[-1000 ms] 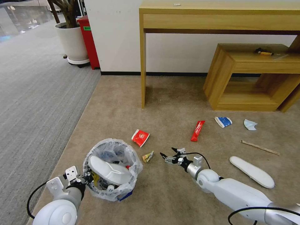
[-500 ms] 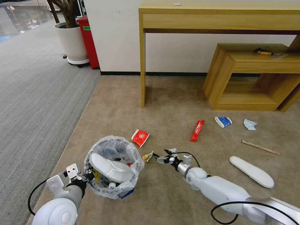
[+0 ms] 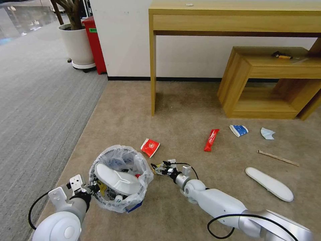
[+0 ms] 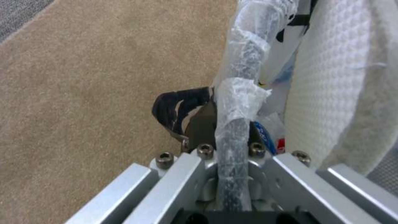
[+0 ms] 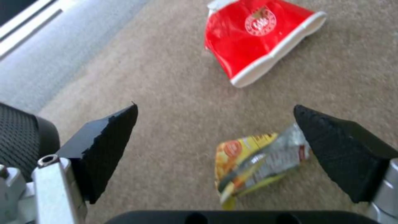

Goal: Pick up the trash bin and place the garbage on the floor into it.

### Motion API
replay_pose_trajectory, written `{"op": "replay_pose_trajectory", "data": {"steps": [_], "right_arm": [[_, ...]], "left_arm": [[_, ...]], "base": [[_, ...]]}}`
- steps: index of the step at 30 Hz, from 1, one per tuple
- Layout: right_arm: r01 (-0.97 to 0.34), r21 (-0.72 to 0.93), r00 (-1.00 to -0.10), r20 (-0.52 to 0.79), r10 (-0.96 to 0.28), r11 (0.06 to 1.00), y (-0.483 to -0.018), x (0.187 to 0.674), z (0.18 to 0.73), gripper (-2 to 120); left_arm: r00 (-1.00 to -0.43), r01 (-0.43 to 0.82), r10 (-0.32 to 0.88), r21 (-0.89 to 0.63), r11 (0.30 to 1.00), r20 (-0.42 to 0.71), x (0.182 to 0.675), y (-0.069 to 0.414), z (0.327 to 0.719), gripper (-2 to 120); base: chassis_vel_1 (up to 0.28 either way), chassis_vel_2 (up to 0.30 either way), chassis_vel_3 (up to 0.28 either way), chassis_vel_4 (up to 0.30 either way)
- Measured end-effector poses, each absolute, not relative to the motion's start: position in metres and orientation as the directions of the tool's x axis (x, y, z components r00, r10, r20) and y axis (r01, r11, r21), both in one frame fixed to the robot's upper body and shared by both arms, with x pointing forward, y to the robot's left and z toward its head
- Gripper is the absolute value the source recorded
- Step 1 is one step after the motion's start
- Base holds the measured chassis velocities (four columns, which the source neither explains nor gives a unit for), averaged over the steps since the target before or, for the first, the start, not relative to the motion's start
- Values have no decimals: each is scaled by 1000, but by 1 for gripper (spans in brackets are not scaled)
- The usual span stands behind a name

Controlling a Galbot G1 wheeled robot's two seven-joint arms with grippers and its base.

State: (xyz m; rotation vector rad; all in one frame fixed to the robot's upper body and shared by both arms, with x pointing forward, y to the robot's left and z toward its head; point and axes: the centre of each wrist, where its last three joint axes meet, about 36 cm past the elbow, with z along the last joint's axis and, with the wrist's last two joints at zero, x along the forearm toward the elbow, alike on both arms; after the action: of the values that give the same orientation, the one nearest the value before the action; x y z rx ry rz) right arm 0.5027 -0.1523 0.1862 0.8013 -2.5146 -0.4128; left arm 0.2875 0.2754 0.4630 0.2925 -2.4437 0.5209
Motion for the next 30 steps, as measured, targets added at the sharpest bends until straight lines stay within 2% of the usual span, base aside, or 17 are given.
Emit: {"op": "replay_pose_trajectory", "data": {"steps": [11,19,30], "right_arm": [[-488,322,-708,397,-584,811,-178,492,176,92],[-467,356,-715,387,-582,810,-162,491,173,87],[-424,393,-739,372,-563,816,-150,491,173,89]], "left_arm": [[-785,-325,-74,-307,894,615,293,273,459,0],[-788,-318,-66,-312,895,612,292,270,461,0],[-794,-310,-65,-311,898,604,290,271,466,0]], "base": [[0,0,0,0],[0,0,0,0],[0,0,0,0]]}}
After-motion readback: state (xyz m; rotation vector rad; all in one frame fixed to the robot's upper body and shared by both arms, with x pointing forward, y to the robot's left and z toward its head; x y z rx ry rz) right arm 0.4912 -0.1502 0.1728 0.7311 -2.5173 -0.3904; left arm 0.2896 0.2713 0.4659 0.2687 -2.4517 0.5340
